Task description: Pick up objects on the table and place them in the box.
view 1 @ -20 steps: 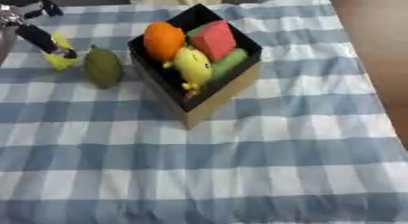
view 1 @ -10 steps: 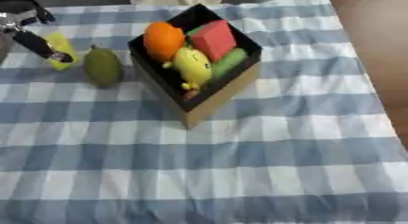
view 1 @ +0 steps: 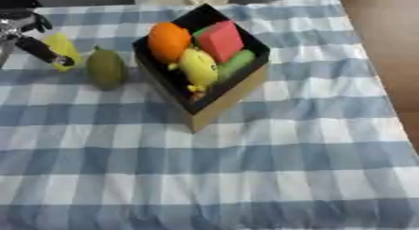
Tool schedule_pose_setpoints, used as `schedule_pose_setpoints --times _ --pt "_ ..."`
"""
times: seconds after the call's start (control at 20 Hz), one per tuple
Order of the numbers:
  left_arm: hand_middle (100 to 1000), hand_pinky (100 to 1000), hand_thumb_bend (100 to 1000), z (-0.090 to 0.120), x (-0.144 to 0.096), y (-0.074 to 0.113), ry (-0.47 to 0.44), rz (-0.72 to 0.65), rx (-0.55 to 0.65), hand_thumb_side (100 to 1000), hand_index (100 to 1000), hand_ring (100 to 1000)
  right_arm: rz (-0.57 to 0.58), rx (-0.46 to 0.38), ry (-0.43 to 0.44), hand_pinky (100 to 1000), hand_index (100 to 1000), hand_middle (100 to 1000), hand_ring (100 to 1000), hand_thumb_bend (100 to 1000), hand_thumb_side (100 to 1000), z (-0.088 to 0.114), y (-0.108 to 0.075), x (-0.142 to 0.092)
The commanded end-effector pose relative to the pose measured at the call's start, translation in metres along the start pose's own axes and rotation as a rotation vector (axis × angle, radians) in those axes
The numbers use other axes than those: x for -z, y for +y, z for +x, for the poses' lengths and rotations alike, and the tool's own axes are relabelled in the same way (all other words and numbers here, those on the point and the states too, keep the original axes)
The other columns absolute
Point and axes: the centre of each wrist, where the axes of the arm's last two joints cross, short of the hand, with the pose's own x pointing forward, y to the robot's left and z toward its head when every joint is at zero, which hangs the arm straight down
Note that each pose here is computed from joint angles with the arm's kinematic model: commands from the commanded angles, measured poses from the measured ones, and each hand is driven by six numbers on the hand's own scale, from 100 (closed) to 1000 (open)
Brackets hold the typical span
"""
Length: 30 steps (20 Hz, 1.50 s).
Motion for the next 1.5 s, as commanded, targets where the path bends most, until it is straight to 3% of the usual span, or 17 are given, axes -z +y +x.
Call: schedule_pose_setpoints --times 0.05,0.35,0.8,0.95,1.1,1.3,1.4,1.5 --pt "823 965 606 -0.0072 -0.0026 0.0107 0.031 0.021 -0.026 391 908 971 0.097 -0.077 -0.056 1000 996 338 1000 100 470 0.0057 -0.0011 0.0056" --pt "791 940 487 -0.0044 0.0006 0.0046 0.031 0.011 -0.075 281 887 949 0.096 -0.079 -0.052 1000 996 331 1000 100 470 0.0049 -0.0005 0.0055" --pt "668 896 285 -0.0029 0.0015 0.0027 0.044 0.015 -0.108 100 814 874 0.094 -0.081 -0.044 1000 997 326 1000 100 471 0.0045 0.0 0.0047" --pt "638 887 205 -0.0026 0.0012 0.0036 0.048 0.014 -0.116 103 798 859 0.093 -0.081 -0.041 1000 997 326 1000 100 473 0.0047 -0.0001 0.0044" --pt "533 870 154 -0.003 0.0013 0.0035 0.052 0.008 -0.119 100 743 813 0.092 -0.08 -0.039 1000 998 325 1000 100 473 0.0049 -0.0002 0.0041" --pt "406 844 163 -0.0026 0.0009 0.0043 0.05 0.012 -0.109 100 666 745 0.091 -0.08 -0.037 1000 998 324 1000 100 474 0.0051 -0.0002 0.0037" --pt "423 835 232 -0.0025 0.0005 0.0052 0.055 0.028 -0.102 100 676 741 0.092 -0.079 -0.036 1000 997 322 1000 100 474 0.005 -0.0002 0.0038" --pt "486 835 336 -0.0018 0.0006 0.005 0.052 0.036 -0.091 100 740 754 0.092 -0.079 -0.034 1000 997 321 1000 100 474 0.0048 0.0 0.0038"
